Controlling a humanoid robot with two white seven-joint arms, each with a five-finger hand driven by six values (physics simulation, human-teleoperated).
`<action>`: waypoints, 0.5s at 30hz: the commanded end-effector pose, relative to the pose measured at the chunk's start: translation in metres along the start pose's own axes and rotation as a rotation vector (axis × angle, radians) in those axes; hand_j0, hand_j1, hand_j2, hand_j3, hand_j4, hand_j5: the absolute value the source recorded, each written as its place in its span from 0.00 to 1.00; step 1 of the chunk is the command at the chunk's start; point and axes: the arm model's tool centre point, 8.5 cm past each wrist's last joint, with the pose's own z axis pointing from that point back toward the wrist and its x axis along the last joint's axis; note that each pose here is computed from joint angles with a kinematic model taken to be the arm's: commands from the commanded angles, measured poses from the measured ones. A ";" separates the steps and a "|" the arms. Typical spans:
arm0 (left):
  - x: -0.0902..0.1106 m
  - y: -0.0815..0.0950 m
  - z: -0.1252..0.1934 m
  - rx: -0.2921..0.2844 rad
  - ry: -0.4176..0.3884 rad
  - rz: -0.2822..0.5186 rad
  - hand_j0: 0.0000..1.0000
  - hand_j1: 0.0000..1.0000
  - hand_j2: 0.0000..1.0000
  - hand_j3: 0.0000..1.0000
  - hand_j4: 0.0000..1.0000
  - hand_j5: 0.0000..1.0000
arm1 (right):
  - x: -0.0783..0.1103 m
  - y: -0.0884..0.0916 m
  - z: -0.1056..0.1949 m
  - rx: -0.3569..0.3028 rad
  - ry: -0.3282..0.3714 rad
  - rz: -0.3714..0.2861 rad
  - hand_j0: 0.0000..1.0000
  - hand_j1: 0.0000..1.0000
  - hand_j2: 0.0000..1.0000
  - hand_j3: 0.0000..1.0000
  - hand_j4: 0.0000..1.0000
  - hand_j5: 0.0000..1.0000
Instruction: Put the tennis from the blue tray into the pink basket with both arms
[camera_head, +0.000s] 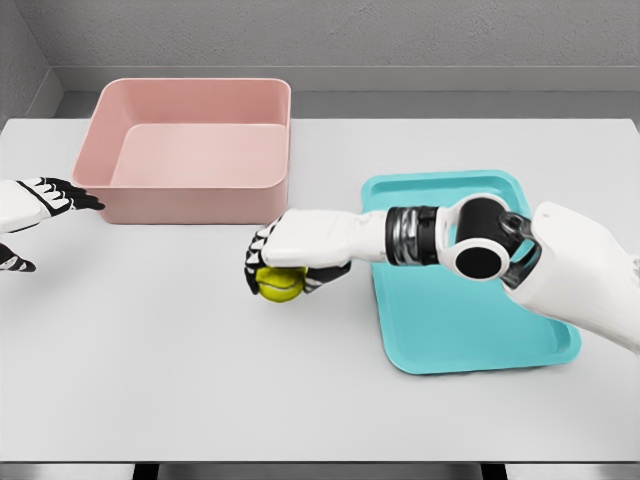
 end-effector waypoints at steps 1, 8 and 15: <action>0.000 0.001 0.001 0.003 0.001 0.004 1.00 1.00 1.00 1.00 1.00 1.00 | 0.004 0.000 -0.006 0.000 -0.016 -0.004 0.51 0.51 0.51 0.51 0.51 0.51; 0.000 0.001 0.001 0.005 0.002 0.004 1.00 1.00 1.00 1.00 1.00 1.00 | 0.009 -0.007 -0.021 0.009 -0.005 -0.003 0.51 0.51 0.51 0.51 0.51 0.51; 0.000 0.001 0.001 0.003 0.001 0.004 1.00 1.00 1.00 1.00 1.00 1.00 | 0.011 -0.006 -0.024 0.013 -0.008 -0.005 1.00 1.00 1.00 1.00 1.00 1.00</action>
